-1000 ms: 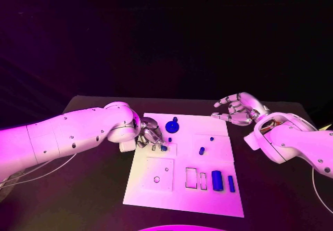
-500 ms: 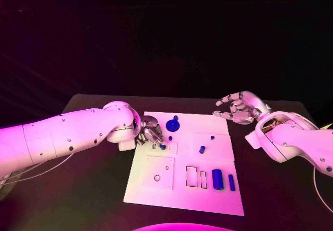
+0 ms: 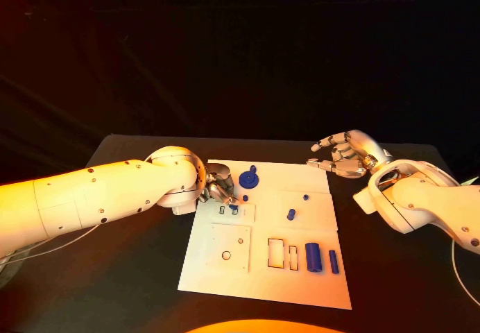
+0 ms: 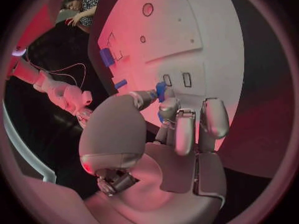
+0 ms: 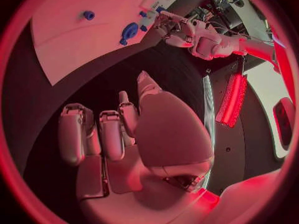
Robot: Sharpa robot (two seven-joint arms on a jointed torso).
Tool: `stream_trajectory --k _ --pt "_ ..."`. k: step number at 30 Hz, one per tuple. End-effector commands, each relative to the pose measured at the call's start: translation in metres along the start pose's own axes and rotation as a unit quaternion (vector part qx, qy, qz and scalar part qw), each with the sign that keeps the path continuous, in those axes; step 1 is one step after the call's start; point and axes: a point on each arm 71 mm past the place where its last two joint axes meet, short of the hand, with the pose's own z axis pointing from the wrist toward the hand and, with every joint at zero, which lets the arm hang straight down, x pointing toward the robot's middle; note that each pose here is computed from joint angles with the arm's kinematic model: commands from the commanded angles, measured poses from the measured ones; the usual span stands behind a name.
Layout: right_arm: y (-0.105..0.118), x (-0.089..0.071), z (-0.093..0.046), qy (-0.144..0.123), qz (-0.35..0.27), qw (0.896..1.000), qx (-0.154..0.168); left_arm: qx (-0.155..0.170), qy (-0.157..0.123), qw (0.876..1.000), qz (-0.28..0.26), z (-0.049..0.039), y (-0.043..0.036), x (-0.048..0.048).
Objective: Assemble the parts on the task board
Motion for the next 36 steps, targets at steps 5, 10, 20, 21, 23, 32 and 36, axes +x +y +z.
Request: stream_trajectory --k 5,10,20,21,23,32,36 --pt "0.0009 0.0010 -0.0004 0.003 0.001 1.000 -0.004 0.006 -0.004 1.000 0.015 -0.0003 -0.0044 0.0014" --pt "0.0009 0.0012 -0.0004 0.003 0.001 1.000 -0.004 0.004 0.001 1.000 0.018 0.0003 -0.0041 0.0024" --pt "0.0009 0.0017 -0.0004 0.004 0.001 1.000 -0.005 -0.002 0.002 1.000 0.019 0.0035 -0.0025 0.0043" --pt "0.0010 0.0018 -0.0005 0.004 0.001 1.000 -0.005 -0.002 0.002 1.000 0.018 0.0038 -0.0025 0.0045" --pt "0.0010 0.0019 -0.0005 0.004 0.001 1.000 -0.005 -0.002 0.002 1.000 0.018 0.0043 -0.0024 0.0049" --pt "0.0009 0.0021 -0.0008 0.006 0.001 1.000 -0.005 -0.005 0.008 1.000 0.021 0.0063 -0.0013 0.0072" --pt "0.0008 0.0021 -0.0009 0.006 0.001 1.000 -0.005 -0.006 0.012 1.000 0.023 0.0070 -0.0009 0.0085"
